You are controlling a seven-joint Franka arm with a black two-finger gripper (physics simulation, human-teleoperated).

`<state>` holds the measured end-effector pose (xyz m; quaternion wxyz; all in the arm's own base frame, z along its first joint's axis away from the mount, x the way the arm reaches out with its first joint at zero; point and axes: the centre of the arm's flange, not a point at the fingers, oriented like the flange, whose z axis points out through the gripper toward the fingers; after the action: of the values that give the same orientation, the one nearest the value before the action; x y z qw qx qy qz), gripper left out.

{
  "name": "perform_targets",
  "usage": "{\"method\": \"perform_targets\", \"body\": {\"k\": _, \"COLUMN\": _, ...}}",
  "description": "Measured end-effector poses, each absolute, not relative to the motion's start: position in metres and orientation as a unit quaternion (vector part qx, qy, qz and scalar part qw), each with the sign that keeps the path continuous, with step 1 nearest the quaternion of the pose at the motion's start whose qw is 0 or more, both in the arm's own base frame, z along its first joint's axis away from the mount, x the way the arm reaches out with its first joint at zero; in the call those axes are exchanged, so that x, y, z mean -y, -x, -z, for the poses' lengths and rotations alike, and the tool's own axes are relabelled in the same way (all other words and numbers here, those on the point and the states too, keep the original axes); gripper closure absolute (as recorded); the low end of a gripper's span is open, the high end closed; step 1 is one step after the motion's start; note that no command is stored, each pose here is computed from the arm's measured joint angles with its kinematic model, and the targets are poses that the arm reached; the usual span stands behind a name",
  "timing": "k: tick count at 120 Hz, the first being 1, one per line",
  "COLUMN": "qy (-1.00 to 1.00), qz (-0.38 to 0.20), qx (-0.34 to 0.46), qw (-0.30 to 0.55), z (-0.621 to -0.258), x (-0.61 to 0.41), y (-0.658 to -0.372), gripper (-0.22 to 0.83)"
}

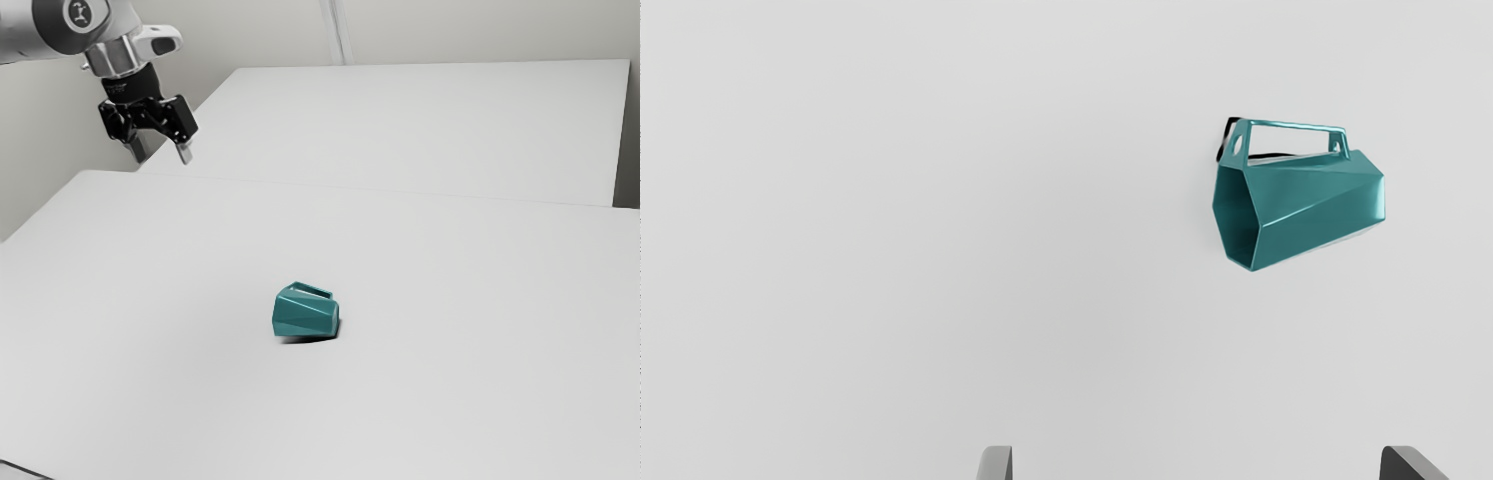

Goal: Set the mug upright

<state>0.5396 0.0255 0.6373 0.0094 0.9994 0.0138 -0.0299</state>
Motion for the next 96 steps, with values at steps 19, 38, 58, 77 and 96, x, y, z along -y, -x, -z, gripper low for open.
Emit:
{"method": "perform_targets", "body": {"k": 19, "qy": -0.999, "qz": 0.028, "qx": -0.016, "qw": 0.010, "z": -0.638, "x": -0.029, "y": -0.540, "gripper": 0.00}}
{"method": "perform_targets", "body": {"k": 38, "qy": -0.999, "qz": 0.023, "qx": -0.011, "qw": 0.033, "z": -0.620, "x": -0.026, "y": -0.538, "gripper": 0.00}}
{"method": "perform_targets", "body": {"k": 58, "qy": -0.995, "qz": -0.002, "qx": 0.016, "qw": 0.099, "z": -0.578, "x": -0.005, "y": -0.533, "gripper": 0.00}}
{"method": "perform_targets", "body": {"k": 77, "qy": -0.982, "qz": -0.031, "qx": 0.013, "qw": 0.185, "z": -0.527, "x": -0.008, "y": -0.528, "gripper": 0.00}}
{"method": "perform_targets", "body": {"k": 96, "qy": -0.965, "qz": -0.065, "qx": -0.006, "qw": 0.254, "z": -0.482, "x": -0.030, "y": -0.524, "gripper": 0.00}}
